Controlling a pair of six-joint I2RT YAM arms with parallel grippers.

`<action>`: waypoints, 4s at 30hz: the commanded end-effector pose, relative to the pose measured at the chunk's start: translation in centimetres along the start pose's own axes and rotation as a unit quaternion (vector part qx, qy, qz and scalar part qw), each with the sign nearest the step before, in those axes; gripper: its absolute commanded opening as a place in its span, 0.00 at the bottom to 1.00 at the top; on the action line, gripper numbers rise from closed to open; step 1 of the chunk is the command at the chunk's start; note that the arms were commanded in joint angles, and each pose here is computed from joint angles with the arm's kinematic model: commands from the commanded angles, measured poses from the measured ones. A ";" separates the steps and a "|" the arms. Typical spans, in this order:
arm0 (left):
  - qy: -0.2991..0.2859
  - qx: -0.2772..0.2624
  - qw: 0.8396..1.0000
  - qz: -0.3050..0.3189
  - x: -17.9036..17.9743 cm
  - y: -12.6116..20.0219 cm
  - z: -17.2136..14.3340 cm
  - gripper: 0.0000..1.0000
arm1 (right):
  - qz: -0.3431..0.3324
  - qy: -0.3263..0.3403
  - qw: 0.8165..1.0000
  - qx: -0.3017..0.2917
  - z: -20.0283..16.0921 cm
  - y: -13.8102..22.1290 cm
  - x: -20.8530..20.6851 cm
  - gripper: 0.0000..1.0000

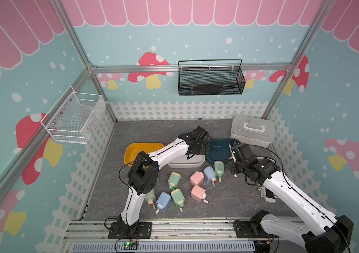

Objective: Place the pencil sharpeners by color into the storage box
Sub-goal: Place the pencil sharpener in the storage box.

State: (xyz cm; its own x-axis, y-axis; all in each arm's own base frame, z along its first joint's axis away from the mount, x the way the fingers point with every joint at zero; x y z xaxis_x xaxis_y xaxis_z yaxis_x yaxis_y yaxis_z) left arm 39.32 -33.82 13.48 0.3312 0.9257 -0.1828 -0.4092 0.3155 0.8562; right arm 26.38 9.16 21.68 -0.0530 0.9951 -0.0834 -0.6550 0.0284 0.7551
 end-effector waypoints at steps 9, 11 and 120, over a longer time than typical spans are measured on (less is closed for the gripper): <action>0.019 0.028 0.999 -0.023 -0.2 -1.0 -0.4 0.99 | 0.055 -0.032 0.997 -0.041 5.8 -3.3 1.6 0.00; 0.020 0.032 0.999 -0.030 -0.5 -1.4 -0.5 0.99 | 0.076 -0.034 0.996 -0.030 6.1 -4.1 2.0 0.00; 0.082 0.058 0.995 -0.011 0.8 -5.7 -1.3 0.99 | -0.104 -0.031 0.985 0.136 5.4 -17.2 0.5 0.67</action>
State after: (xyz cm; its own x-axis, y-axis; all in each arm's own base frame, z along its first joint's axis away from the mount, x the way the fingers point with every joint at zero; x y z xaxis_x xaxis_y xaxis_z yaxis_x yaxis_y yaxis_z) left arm 40.95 -34.86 7.75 0.2060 0.9398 -0.2728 -0.2951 0.3254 0.8984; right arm 42.37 9.87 11.84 0.1099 0.9730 -0.2028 -0.4219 0.2304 0.8769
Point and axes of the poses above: each gripper's point midway between its finger pads, its own y axis back along the fingers, its own x axis along the line the jaws close on, z = x × y, the point moved 3 cm from there along y, back along the fingers, and after that the axes turned 11 degrees about -y, right-handed, at the moved point
